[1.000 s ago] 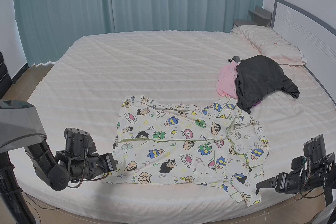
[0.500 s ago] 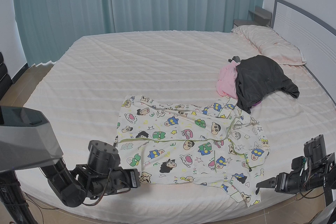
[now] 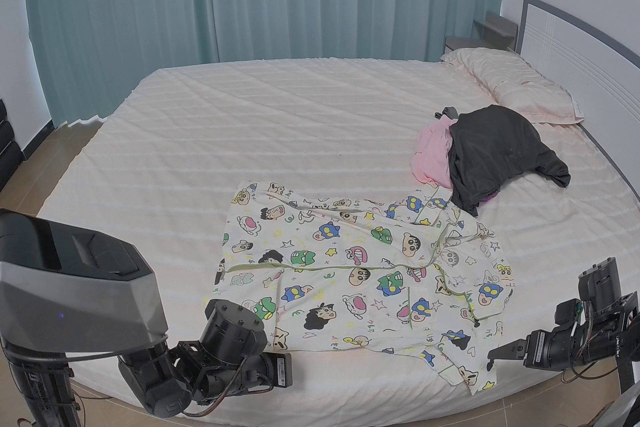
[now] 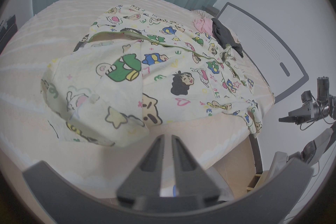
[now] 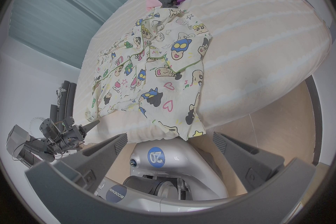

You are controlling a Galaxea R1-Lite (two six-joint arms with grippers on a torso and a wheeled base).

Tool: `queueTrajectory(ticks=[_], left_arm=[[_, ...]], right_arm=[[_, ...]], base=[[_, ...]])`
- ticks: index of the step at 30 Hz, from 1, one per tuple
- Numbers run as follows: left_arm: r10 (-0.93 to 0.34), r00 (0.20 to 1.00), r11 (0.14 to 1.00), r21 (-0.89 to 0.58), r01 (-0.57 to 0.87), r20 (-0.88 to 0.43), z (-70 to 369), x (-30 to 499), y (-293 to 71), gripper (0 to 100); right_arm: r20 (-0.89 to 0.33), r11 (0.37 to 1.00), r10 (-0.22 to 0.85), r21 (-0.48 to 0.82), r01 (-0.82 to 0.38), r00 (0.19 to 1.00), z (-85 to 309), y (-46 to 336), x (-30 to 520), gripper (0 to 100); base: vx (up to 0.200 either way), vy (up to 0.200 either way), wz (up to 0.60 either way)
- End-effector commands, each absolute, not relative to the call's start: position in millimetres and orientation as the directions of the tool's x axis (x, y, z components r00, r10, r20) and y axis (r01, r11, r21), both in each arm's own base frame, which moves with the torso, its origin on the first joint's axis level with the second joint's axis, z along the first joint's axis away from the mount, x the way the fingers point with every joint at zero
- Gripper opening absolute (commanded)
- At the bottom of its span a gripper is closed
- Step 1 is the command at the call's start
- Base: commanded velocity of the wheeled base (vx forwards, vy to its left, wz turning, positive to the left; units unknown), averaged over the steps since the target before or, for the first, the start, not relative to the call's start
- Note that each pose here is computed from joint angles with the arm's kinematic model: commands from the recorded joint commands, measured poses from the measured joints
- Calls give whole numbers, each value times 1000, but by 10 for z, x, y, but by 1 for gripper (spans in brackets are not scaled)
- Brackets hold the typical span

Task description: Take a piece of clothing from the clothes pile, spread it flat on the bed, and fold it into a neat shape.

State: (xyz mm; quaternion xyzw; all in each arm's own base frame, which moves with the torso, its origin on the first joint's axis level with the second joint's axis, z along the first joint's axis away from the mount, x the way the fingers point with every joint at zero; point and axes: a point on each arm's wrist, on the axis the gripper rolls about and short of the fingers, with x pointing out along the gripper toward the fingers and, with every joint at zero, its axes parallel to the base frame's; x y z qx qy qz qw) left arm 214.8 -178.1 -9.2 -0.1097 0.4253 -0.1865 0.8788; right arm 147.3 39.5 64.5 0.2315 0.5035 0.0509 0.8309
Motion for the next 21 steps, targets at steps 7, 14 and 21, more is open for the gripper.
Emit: queueTrajectory(ticks=[7, 14, 21], left_arm=[[-458, 595, 887, -387, 253, -661, -1, 2046, -1722, 100], [-493, 652, 861, -435, 266, -577, 285, 1999, -1641, 100], [-545, 695, 805, -525, 277, -468, 626, 1924, -1615, 100]], right_arm=[[-816, 888, 318, 435, 150, 483, 636, 397, 1478, 100], [-817, 888, 319, 435, 150, 481, 634, 399, 1478, 100], [-817, 889, 321, 434, 146, 478, 631, 405, 1473, 100]], base=[[0, 0, 0], [0, 0, 0], [0, 0, 0]])
